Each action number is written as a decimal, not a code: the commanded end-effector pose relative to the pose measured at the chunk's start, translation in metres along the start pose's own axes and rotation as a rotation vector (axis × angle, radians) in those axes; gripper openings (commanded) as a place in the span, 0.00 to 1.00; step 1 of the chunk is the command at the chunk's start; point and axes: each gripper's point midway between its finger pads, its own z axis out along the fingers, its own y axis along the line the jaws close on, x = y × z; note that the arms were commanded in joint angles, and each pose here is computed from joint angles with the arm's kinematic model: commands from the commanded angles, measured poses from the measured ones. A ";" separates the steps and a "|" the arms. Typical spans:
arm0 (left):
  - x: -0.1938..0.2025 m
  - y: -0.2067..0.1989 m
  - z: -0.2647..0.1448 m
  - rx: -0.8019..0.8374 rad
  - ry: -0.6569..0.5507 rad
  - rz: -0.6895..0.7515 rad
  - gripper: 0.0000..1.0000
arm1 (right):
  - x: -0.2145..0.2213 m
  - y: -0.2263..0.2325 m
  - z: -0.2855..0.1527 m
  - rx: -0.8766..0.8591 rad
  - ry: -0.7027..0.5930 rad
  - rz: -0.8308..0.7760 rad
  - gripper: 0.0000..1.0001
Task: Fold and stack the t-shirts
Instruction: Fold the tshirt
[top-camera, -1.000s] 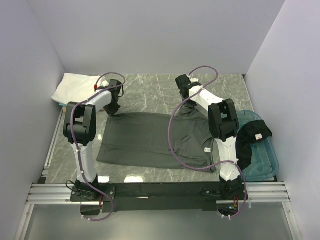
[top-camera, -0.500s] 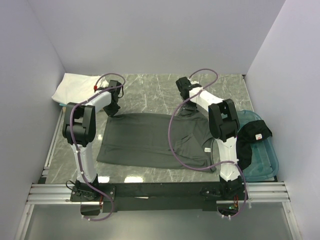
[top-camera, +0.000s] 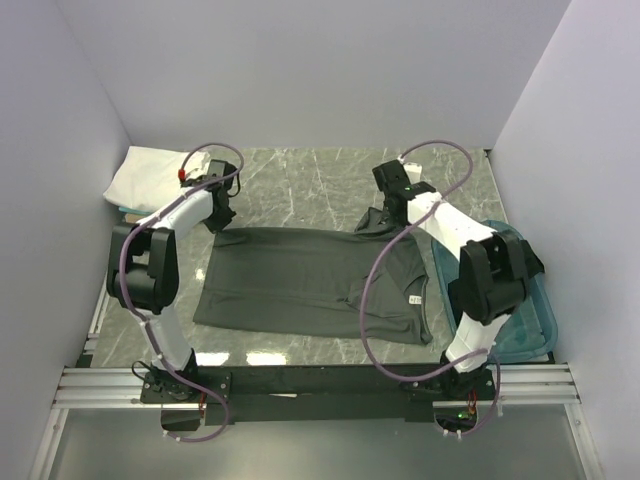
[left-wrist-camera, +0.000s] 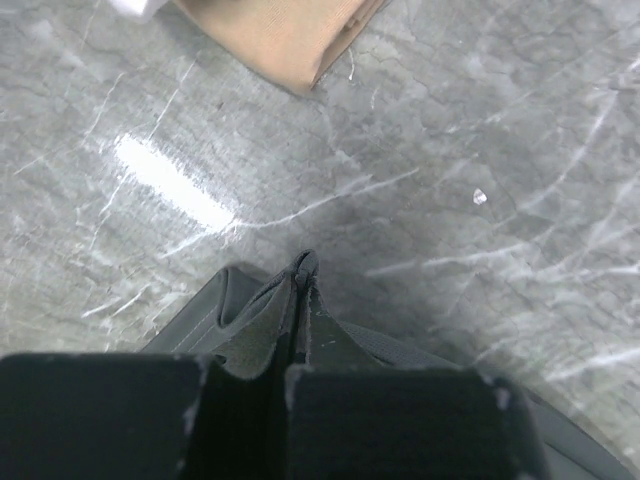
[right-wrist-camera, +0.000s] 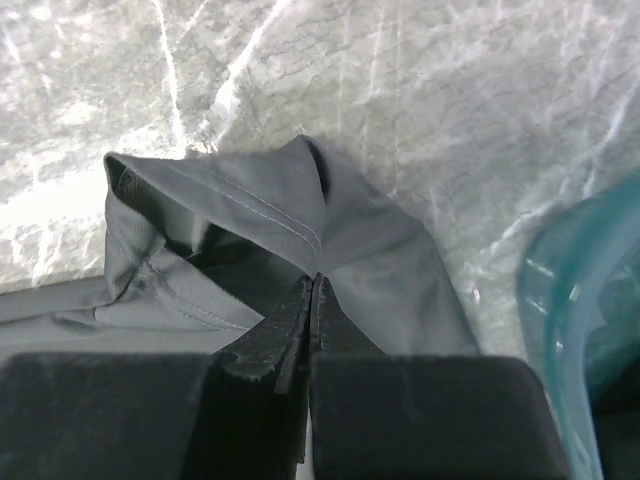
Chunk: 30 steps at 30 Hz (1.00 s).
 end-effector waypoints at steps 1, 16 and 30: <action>-0.011 -0.005 -0.018 0.062 -0.037 -0.034 0.01 | -0.009 0.001 -0.015 -0.034 -0.065 0.045 0.00; 0.009 0.031 -0.034 0.047 -0.045 -0.067 0.01 | 0.037 -0.046 -0.080 -0.013 -0.131 0.087 0.00; 0.019 0.053 -0.046 0.041 -0.056 -0.092 0.01 | 0.095 -0.056 -0.109 -0.057 -0.140 0.125 0.00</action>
